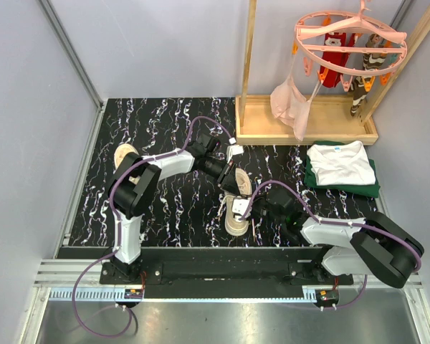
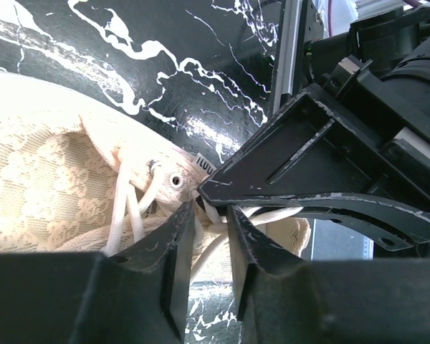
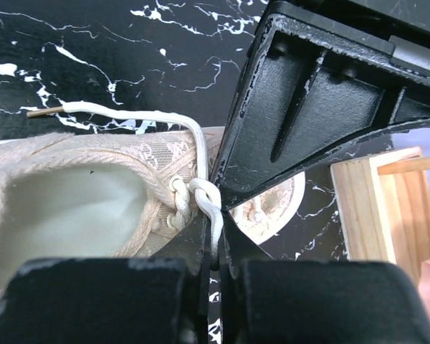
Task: Tie the shoes
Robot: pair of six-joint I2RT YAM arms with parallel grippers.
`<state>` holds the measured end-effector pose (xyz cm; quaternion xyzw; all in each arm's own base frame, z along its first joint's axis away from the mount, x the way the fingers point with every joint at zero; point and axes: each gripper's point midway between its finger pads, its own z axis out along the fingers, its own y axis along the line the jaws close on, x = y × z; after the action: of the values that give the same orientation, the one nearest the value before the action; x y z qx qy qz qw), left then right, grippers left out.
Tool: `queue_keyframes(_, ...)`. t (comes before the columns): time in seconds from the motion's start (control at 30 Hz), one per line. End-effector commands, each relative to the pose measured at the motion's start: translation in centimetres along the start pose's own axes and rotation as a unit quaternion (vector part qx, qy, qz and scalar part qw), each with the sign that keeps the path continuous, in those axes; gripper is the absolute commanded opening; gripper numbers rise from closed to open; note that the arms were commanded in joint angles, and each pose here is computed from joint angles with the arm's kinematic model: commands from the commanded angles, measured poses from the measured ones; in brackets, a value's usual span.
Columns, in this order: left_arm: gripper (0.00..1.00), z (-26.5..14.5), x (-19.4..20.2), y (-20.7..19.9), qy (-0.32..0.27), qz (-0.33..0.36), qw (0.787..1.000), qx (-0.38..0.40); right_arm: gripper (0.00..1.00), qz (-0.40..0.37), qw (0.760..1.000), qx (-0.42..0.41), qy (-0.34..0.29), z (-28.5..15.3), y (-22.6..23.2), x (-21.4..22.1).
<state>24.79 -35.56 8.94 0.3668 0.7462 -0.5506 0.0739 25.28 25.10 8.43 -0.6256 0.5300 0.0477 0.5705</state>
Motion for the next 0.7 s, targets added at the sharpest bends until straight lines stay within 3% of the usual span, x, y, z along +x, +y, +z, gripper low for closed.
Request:
queue_keyframes(0.0,0.19,0.8,0.0,-2.8,0.015,0.002,0.998,0.059,0.00,-0.034,0.993,0.104,-0.047,-0.2,-4.8,-2.8)
queue_keyframes(0.1,0.01,0.7,-0.1,-3.0,0.013,0.003,0.998,0.065,0.00,-0.041,0.993,0.103,-0.051,-0.3,-4.6,-2.8)
queue_keyframes(0.27,0.00,0.1,-0.5,-3.0,0.001,0.007,0.998,0.063,0.04,-0.042,0.994,0.097,-0.039,-0.3,-4.2,-2.2)
queue_keyframes(0.3,0.00,-0.1,-0.5,-3.1,-0.002,0.009,0.998,0.060,0.12,-0.042,0.994,0.097,-0.038,-0.4,-4.3,-2.3)
queue_keyframes(0.33,0.00,-0.4,-0.8,-2.9,-0.009,0.016,0.998,0.056,0.30,-0.042,0.995,0.089,-0.032,-0.4,-3.9,-1.9)
queue_keyframes(0.43,0.00,-1.0,-1.1,-2.8,-0.020,0.021,0.999,0.045,0.51,-0.035,0.996,0.081,-0.020,-0.8,-3.6,-1.6)
queue_keyframes(0.67,0.00,-1.6,-1.9,-2.7,-0.036,0.034,0.998,0.029,0.74,-0.009,0.998,0.067,-0.004,-1.8,-3.5,-1.6)
